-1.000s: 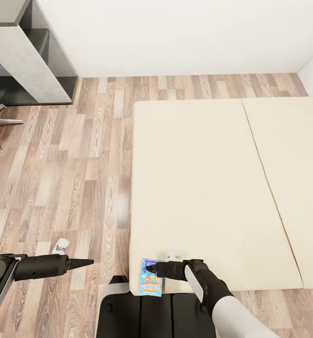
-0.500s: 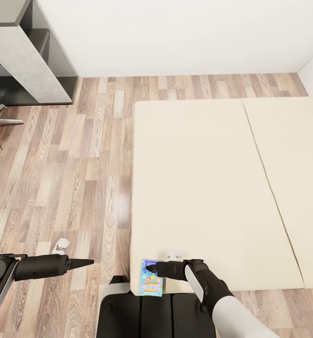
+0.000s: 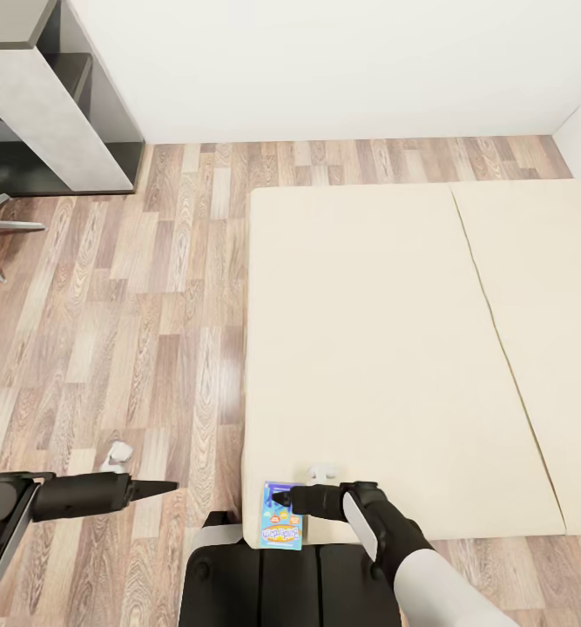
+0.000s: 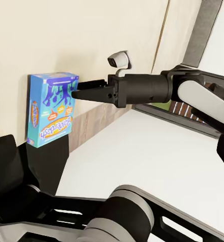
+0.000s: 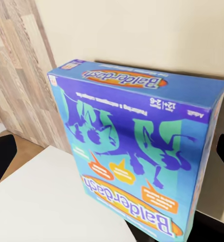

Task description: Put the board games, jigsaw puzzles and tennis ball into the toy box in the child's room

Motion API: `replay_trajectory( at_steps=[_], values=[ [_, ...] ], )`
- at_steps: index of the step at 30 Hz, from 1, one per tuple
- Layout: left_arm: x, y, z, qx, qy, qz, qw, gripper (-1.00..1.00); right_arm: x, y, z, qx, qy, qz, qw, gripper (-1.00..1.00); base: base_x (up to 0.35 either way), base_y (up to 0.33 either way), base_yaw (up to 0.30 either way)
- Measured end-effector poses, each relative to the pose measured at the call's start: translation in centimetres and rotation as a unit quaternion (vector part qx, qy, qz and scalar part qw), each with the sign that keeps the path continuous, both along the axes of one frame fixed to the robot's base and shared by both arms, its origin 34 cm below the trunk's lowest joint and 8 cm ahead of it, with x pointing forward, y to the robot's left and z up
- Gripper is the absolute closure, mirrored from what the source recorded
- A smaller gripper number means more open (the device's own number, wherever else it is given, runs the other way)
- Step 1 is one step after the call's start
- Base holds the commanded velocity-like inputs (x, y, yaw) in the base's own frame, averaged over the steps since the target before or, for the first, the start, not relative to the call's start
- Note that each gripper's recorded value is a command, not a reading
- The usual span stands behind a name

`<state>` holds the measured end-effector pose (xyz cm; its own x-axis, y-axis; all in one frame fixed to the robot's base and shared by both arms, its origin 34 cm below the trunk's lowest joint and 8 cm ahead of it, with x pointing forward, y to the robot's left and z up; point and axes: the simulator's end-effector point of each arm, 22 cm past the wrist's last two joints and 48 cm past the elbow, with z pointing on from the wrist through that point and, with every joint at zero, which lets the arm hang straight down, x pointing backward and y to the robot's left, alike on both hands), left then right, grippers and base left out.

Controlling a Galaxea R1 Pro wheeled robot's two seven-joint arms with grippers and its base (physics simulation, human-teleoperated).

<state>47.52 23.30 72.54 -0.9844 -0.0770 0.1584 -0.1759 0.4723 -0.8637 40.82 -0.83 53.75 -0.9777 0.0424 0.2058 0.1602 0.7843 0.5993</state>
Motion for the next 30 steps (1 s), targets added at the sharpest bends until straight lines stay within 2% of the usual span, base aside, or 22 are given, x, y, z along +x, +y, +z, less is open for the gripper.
replay_trajectory(
  at_steps=[9, 30],
  values=[
    [0.02, -0.32, 0.01, -0.003, 0.0, 0.002, 1.0, -1.0, -0.04, -0.65, -0.21, -0.004, 0.001, -0.001, 1.0, -1.0, 0.0, 0.0, 0.0],
    [0.02, -0.31, 0.0, -0.003, 0.0, 0.003, 1.0, -1.0, -0.33, -0.17, 0.13, 0.006, 0.008, 0.001, 0.9999, -1.0, 0.0, 0.0, 0.0]
  ],
)
